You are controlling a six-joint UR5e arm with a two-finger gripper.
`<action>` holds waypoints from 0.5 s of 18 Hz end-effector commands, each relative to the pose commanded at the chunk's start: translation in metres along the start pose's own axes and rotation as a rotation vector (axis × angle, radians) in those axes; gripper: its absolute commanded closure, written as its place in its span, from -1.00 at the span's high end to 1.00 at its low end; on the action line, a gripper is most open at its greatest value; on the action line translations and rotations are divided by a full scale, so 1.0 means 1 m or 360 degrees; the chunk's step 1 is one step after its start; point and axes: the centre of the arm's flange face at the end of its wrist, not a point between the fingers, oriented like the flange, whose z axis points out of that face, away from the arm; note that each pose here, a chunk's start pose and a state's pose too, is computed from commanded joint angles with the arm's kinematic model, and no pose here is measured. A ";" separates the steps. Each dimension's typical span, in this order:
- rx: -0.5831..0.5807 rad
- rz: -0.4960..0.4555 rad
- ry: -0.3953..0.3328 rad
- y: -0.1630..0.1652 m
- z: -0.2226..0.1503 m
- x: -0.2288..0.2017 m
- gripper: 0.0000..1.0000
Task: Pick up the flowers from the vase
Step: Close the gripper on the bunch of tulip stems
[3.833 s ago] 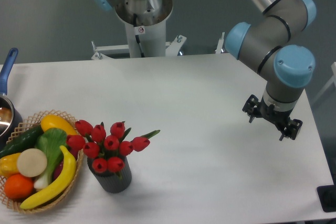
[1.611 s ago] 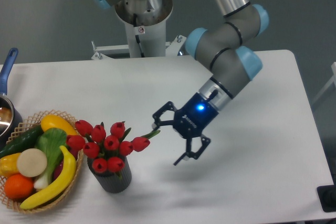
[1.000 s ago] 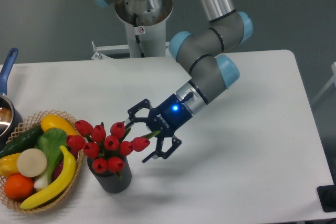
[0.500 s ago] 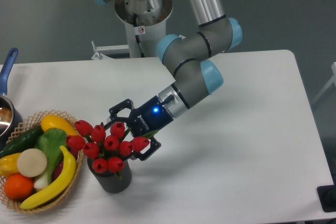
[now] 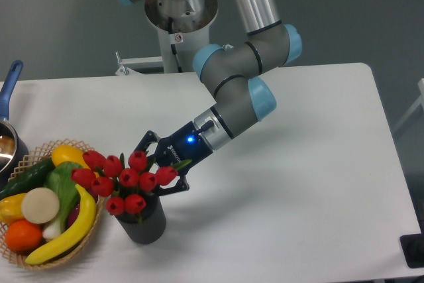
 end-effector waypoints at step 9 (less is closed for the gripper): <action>0.0017 0.0031 -0.0018 -0.014 -0.008 0.005 -1.00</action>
